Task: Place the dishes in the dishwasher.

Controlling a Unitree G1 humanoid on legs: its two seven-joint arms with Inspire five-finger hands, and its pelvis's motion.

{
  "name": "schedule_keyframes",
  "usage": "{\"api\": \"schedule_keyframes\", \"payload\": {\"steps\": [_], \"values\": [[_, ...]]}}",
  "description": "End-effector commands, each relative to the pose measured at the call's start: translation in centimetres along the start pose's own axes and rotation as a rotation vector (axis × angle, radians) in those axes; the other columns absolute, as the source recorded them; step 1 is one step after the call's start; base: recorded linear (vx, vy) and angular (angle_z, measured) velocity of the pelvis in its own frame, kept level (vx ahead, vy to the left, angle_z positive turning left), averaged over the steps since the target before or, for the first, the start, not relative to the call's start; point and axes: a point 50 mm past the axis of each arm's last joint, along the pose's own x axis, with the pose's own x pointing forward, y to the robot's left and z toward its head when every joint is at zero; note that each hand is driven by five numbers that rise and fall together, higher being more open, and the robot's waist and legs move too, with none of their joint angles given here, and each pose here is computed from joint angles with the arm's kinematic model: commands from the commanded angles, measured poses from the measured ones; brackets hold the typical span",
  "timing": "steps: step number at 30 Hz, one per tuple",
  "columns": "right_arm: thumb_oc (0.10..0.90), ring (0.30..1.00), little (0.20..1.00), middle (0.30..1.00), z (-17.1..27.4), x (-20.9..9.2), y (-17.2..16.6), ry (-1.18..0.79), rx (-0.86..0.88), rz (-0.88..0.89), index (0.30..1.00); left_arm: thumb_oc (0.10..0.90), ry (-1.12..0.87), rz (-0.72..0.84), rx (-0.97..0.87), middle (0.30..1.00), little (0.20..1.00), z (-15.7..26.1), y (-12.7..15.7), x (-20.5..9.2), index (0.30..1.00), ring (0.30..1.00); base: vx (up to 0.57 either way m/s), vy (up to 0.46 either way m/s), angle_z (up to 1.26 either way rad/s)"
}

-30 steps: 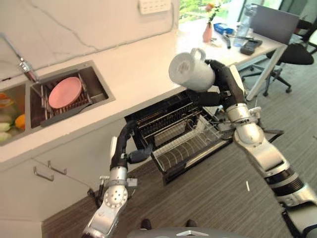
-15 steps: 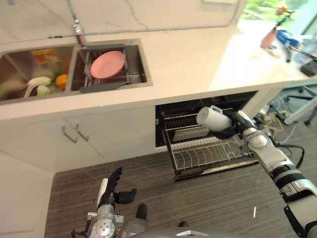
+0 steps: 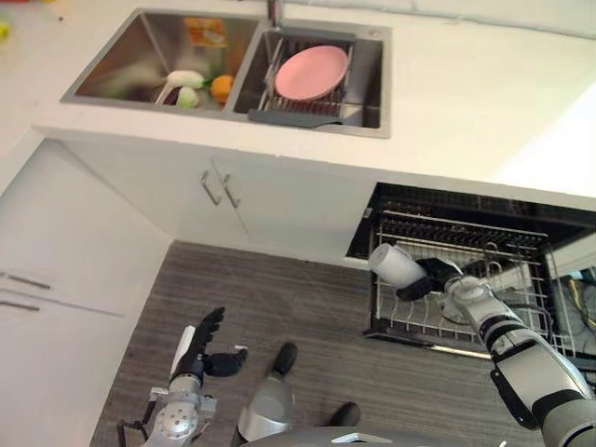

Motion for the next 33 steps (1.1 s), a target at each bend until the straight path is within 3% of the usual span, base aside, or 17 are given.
{"api": "schedule_keyframes", "payload": {"steps": [1,4,10,11,12,13,19,26,30,33], "values": [[0.400,0.300,0.300,0.300,5.7,-0.5,-4.1,-0.190,0.040,-0.132,0.300,0.800,-0.170,0.012,0.032,0.900,0.900,3.0,2.1,1.1,0.900,0.900,0.00,0.012,0.07],[0.400,0.300,0.300,0.300,5.0,-0.4,-4.6,-0.159,0.107,-0.163,0.300,0.800,-0.152,0.015,0.017,0.900,0.900,2.6,2.2,1.1,0.900,0.900,-0.01,0.011,0.04],[0.400,0.300,0.300,0.300,4.9,-0.5,-5.0,-0.144,0.075,-0.195,0.300,0.800,-0.083,0.014,-0.031,0.900,0.900,1.3,1.3,1.0,0.900,0.900,0.00,0.001,-0.01],[0.419,0.328,0.328,0.328,5.0,-0.5,-5.0,-0.143,0.070,-0.198,0.328,0.800,-0.077,0.007,-0.031,0.900,0.900,1.3,0.9,1.0,0.900,0.900,0.01,0.009,-0.05],[0.580,0.571,0.571,0.571,5.1,-0.5,-5.0,-0.150,0.068,-0.202,0.571,0.800,-0.082,0.007,-0.035,0.900,0.900,1.4,0.9,1.0,0.900,0.900,0.01,0.013,-0.03],[0.800,0.900,0.900,0.900,5.2,-0.5,-5.0,-0.164,0.070,-0.215,0.900,0.800,-0.072,0.011,-0.031,0.900,0.900,1.2,0.8,1.0,0.900,0.900,0.01,0.013,-0.07],[0.800,0.900,0.900,0.900,6.6,-0.7,-4.3,-0.237,0.004,-0.167,0.900,0.800,-0.020,0.018,-0.004,0.900,0.900,0.2,0.9,1.2,0.900,0.900,0.01,0.018,-0.21],[0.800,0.900,0.900,0.900,10.2,-1.8,-1.4,-0.432,-0.059,-0.034,0.900,0.800,0.148,0.090,-0.145,0.900,0.900,-2.2,-0.4,1.1,0.900,0.900,0.01,0.019,-0.29],[0.800,0.900,0.900,0.900,11.8,-3.4,0.2,-0.562,-0.085,0.027,0.900,0.800,0.194,0.114,-0.155,0.900,0.900,-2.7,-0.9,1.4,0.900,0.900,0.00,0.007,-0.32],[0.800,0.900,0.900,0.900,12.1,-6.0,1.3,-0.726,0.014,0.032,0.900,0.800,0.252,0.142,-0.166,0.900,0.900,-3.5,-1.3,1.5,0.900,0.900,0.00,0.006,-0.18]]}}
